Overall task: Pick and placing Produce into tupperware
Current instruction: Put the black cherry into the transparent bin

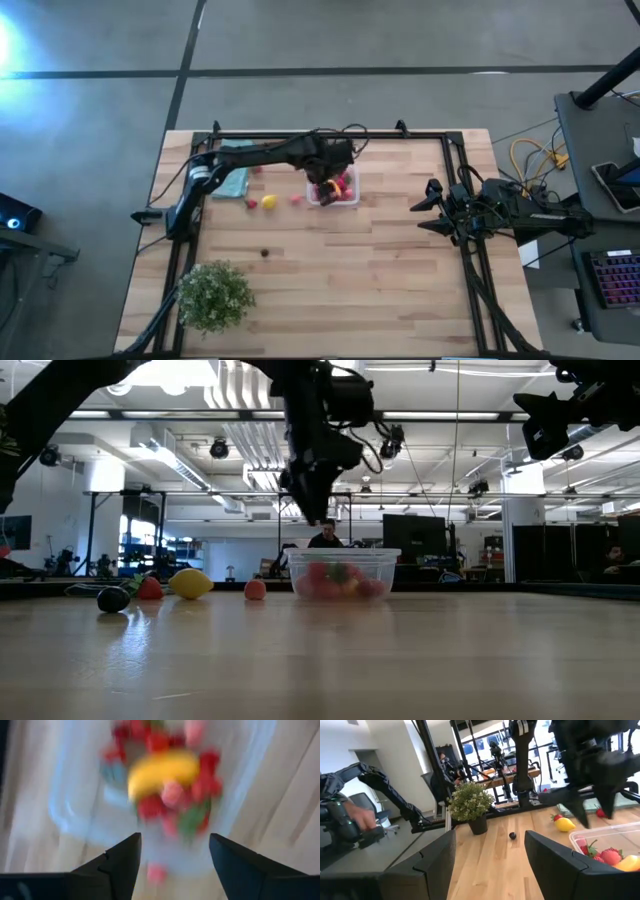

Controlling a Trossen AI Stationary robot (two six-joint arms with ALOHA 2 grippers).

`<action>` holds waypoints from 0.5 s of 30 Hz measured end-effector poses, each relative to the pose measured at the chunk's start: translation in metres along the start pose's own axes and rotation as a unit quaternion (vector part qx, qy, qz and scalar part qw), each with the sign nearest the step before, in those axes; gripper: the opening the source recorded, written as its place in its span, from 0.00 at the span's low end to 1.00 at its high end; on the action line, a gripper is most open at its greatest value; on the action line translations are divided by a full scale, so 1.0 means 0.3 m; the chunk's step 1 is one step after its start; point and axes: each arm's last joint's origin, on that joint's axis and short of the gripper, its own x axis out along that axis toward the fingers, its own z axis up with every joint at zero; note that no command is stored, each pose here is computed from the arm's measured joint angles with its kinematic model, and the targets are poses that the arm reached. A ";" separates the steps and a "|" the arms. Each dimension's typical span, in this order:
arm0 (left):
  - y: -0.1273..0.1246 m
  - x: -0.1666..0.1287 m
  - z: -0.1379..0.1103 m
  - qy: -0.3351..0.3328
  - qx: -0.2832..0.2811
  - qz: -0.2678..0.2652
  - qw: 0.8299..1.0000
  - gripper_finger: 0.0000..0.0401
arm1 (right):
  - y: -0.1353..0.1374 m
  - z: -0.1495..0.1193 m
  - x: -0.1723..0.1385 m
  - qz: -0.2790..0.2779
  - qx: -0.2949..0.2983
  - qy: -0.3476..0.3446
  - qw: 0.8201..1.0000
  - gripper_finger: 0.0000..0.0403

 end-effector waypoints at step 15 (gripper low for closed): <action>-0.326 0.000 -0.261 0.216 -0.028 0.021 0.976 0.56 | 0.000 0.000 0.000 0.000 0.000 0.000 1.000 0.57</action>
